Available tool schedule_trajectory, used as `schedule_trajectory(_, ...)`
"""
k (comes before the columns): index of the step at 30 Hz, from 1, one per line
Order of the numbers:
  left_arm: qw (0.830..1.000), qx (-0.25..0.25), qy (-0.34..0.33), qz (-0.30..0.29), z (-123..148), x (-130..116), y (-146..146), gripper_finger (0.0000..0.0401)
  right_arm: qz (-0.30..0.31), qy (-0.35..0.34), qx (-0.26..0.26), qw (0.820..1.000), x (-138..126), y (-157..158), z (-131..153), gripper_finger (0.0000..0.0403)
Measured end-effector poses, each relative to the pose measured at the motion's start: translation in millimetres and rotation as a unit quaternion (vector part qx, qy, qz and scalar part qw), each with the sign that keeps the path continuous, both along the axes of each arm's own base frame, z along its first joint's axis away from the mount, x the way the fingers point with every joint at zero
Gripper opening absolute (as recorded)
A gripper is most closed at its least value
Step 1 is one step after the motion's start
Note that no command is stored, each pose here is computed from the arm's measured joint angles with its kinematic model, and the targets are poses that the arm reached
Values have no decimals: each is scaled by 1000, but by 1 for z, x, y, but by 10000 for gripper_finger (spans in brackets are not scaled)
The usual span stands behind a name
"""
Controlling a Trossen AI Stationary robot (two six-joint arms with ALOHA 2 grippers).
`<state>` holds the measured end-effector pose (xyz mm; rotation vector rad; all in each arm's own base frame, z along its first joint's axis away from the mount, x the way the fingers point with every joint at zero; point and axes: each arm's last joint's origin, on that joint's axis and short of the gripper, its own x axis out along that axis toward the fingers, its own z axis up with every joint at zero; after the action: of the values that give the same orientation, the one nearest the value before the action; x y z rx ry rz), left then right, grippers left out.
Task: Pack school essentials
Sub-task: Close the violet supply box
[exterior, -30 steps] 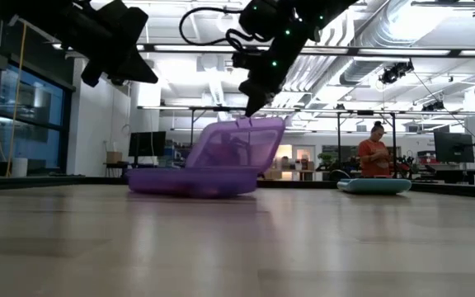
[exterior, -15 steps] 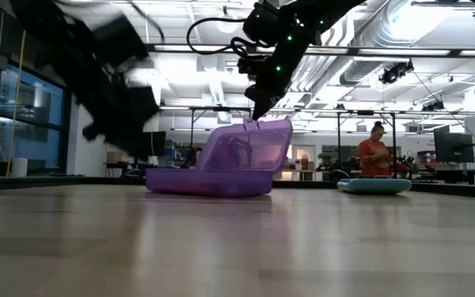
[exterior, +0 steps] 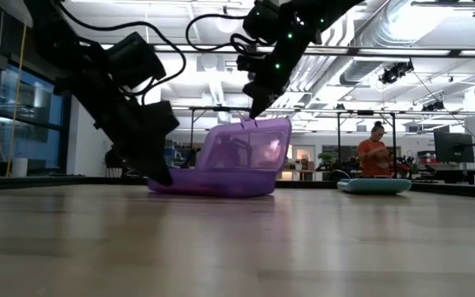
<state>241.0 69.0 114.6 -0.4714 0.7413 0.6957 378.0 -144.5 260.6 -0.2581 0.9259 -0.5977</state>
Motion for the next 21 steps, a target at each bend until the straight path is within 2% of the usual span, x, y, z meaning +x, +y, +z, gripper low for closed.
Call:
schedule_trajectory(7,1000,3,-3,14,-12,5,8,0,18,-18,10,1000,6,12,2,0)
schedule_trajectory(11,999,11,-25,22,-17,10,13,0,44,-34,19,998,12,26,4,0)
schedule_trajectory(21,998,21,-58,23,-16,16,16,0,72,-55,73,993,21,61,0,1)
